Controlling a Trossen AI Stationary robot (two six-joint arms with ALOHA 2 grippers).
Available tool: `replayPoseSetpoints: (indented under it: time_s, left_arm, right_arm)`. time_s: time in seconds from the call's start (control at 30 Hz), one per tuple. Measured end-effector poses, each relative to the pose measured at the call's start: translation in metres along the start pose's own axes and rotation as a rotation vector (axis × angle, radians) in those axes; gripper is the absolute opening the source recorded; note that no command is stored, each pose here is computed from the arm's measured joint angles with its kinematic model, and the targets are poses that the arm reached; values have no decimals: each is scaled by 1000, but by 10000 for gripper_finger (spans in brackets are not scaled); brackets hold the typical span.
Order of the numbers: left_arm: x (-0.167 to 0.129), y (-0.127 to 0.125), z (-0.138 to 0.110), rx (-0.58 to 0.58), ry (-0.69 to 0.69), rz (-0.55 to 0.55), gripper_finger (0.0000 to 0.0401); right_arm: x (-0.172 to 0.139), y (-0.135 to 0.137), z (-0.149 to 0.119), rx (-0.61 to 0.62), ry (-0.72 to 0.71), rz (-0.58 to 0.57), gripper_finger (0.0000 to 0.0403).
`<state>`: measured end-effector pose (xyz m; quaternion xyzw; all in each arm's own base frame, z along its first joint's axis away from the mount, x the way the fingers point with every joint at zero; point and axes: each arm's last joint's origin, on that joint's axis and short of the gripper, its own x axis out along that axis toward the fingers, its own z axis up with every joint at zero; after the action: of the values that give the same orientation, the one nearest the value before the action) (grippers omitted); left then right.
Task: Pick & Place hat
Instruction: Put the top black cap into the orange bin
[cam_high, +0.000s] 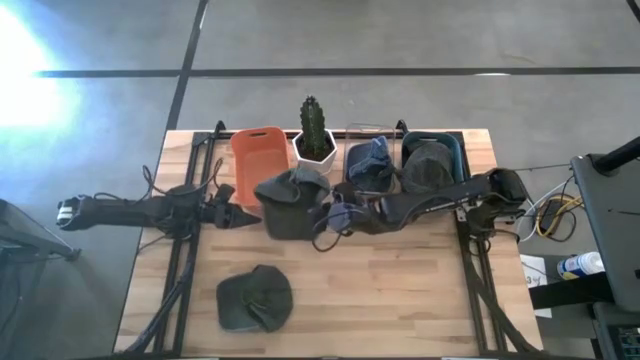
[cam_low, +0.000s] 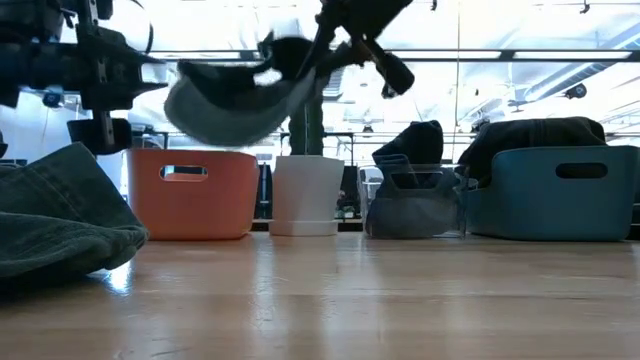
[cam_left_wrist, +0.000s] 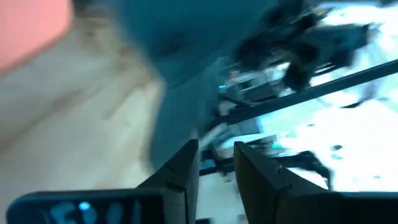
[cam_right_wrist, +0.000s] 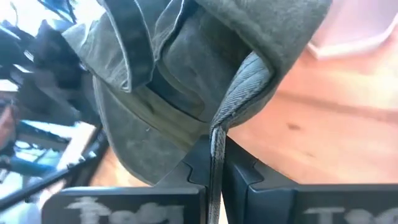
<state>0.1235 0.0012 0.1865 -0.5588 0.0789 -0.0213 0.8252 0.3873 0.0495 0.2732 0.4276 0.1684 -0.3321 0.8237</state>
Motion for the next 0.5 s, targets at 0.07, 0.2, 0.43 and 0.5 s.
replayPoseSetpoints:
  time_s: [0.07,0.2,0.43,0.5]
  left_arm:
    - [0,-2,1,42,11,83,94]
    - [0,-10,6,125,19,167,94]
    - [3,-19,12,212,-33,196,94]
    - [4,-20,13,229,-34,203,94]
  right_arm:
    - [-2,4,4,3,-21,10,13]
    - [2,8,6,-5,-28,11,13]
    - [3,12,9,4,-37,20,13]
    - [4,12,9,1,-36,17,13]
